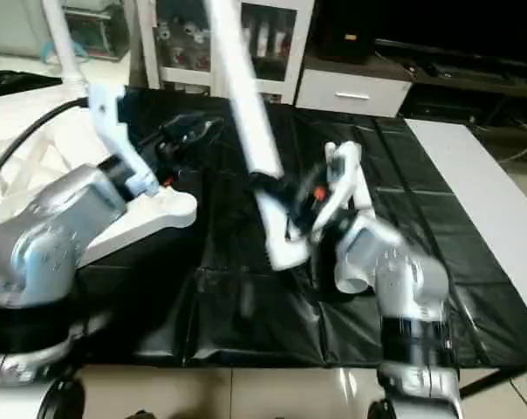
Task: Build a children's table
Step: Pick table leg
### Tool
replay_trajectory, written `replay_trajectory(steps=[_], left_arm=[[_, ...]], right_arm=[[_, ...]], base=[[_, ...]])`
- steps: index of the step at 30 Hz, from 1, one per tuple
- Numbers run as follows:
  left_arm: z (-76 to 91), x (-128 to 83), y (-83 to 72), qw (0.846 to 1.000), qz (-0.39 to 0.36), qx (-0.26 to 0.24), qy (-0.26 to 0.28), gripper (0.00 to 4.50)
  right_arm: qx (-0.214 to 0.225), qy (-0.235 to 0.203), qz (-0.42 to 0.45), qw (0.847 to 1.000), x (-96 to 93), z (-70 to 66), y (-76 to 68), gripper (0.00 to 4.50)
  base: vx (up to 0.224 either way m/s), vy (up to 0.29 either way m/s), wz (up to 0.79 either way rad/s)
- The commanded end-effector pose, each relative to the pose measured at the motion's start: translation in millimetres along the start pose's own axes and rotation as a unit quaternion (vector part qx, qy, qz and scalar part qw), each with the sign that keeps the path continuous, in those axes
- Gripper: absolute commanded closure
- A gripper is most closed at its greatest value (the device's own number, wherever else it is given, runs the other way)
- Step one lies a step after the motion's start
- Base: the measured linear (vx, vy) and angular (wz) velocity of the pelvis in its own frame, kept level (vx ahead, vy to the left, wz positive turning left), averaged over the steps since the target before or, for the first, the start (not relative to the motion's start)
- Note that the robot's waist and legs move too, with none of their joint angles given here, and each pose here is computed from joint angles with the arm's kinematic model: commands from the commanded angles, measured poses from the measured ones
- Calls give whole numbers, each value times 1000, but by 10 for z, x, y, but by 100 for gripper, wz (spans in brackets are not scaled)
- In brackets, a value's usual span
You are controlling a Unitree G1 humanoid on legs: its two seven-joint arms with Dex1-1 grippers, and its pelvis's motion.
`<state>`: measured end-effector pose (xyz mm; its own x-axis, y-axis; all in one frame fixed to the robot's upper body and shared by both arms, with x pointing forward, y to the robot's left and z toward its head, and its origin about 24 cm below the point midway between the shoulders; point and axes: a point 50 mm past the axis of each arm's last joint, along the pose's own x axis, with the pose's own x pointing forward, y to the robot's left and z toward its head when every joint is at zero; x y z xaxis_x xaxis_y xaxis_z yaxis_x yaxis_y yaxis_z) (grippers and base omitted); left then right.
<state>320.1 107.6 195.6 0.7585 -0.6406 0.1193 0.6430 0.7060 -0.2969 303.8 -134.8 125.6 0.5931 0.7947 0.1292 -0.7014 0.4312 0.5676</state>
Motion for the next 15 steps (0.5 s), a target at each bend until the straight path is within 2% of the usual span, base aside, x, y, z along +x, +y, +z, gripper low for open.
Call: replay_trajectory(steps=[1,3,6,8,13,15], left_arm=[[80,70,-98,999,-31,-31,-2,165],[104,86,-159,997,-59,-55,-1,136],[115,86,-241,993,-93,-68,6,119],[93,85,-300,991,-116,-63,20,86],[-21,114,-330,990,-117,-57,59,81],[-48,135,-292,992,-99,-53,64,81]], right_arm=[[-10,-11,40,999,-25,82,140,270],[-10,-6,52,999,-28,71,180,270],[-12,2,65,998,-43,58,222,270],[-12,10,77,997,-51,50,258,270],[-13,26,102,994,-64,19,343,270],[-14,23,103,994,-61,20,357,270]], base=[[0,0,0],[0,0,0],[0,0,0],[0,0,0],[0,0,0],[0,0,0]])
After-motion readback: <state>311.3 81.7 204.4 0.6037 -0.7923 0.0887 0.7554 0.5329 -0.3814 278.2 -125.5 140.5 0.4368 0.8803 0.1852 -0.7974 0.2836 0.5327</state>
